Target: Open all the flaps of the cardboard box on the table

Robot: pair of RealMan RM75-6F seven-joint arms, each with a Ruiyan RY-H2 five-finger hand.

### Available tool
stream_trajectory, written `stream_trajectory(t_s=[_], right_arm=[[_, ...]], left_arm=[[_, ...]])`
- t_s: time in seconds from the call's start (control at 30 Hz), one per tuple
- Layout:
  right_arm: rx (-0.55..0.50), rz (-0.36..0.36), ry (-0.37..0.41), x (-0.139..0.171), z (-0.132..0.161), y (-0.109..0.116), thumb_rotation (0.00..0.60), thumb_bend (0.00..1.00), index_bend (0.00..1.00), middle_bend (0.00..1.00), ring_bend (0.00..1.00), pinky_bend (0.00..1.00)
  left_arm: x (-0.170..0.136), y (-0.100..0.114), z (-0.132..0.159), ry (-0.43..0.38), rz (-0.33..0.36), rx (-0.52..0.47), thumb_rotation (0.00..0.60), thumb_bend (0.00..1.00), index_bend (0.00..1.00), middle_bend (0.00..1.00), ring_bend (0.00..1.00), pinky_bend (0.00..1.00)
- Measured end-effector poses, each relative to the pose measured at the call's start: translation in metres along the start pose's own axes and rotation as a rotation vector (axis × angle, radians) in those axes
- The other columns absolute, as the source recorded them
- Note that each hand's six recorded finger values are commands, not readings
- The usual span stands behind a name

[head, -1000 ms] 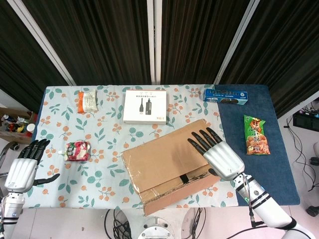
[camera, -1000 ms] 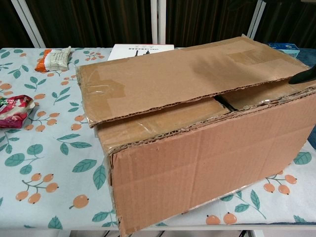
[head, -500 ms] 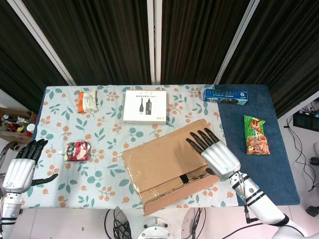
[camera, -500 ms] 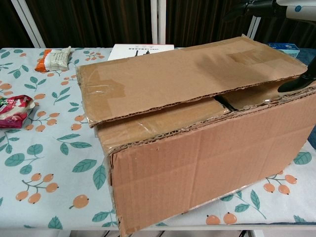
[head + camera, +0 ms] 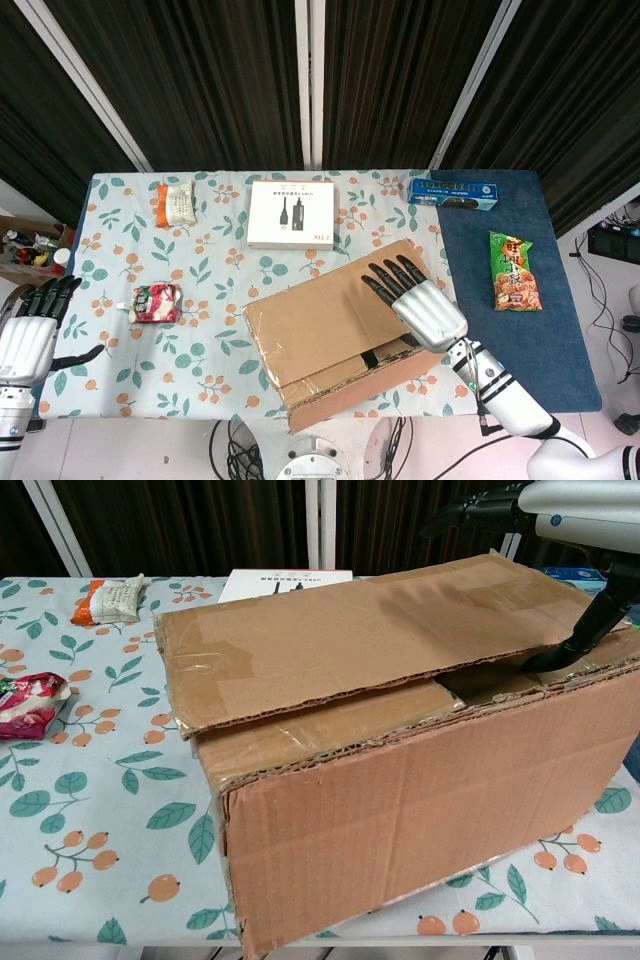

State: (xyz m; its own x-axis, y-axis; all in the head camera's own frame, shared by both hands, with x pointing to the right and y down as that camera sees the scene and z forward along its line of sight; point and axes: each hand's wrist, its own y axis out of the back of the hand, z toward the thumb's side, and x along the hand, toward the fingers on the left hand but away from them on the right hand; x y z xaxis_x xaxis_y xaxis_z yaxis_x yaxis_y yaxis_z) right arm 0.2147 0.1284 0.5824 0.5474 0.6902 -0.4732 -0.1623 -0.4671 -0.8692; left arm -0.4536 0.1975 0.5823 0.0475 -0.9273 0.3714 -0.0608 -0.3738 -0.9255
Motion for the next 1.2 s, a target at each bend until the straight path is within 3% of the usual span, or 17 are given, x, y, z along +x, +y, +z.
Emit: stream_trajectory(t_s=[0.23, 0.3, 0.47, 0.77, 1.03, 1.2], right_arm=[[0.005, -0.057, 0.038, -0.007, 0.003, 0.004, 0.6, 0.31, 0.0, 0.0, 0.0, 0.0], [0.012, -0.075, 0.043, -0.01, 0.004, 0.009, 0.6, 0.34, 0.0, 0.0, 0.0, 0.0], [0.039, -0.13, 0.047, -0.02, 0.004, 0.026, 0.6, 0.33, 0.0, 0.0, 0.0, 0.0], [0.093, -0.225, -0.004, -0.056, -0.004, 0.069, 0.6, 0.22, 0.0, 0.0, 0.0, 0.0], [0.116, -0.214, -0.086, -0.1, -0.018, 0.078, 0.6, 0.22, 0.0, 0.0, 0.0, 0.0], [0.11, -0.244, -0.142, -0.132, -0.026, 0.08, 0.6, 0.22, 0.0, 0.0, 0.0, 0.0]], left_arm=[[0.0, -0.001, -0.001, -0.001, -0.002, -0.003, 0.468, 0.04, 0.08, 0.09, 0.07, 0.18], [0.0, -0.001, 0.0, -0.002, -0.001, -0.003, 0.469, 0.04, 0.08, 0.09, 0.07, 0.18], [0.0, 0.001, -0.002, 0.0, 0.003, 0.001, 0.474, 0.04, 0.08, 0.09, 0.07, 0.18], [0.001, 0.006, -0.002, 0.0, 0.014, 0.003, 0.474, 0.04, 0.08, 0.09, 0.07, 0.18], [0.002, 0.009, 0.0, -0.002, 0.026, 0.003, 0.478, 0.04, 0.08, 0.09, 0.07, 0.18], [0.0, 0.009, -0.003, 0.009, 0.023, 0.004, 0.489, 0.04, 0.08, 0.09, 0.07, 0.18]])
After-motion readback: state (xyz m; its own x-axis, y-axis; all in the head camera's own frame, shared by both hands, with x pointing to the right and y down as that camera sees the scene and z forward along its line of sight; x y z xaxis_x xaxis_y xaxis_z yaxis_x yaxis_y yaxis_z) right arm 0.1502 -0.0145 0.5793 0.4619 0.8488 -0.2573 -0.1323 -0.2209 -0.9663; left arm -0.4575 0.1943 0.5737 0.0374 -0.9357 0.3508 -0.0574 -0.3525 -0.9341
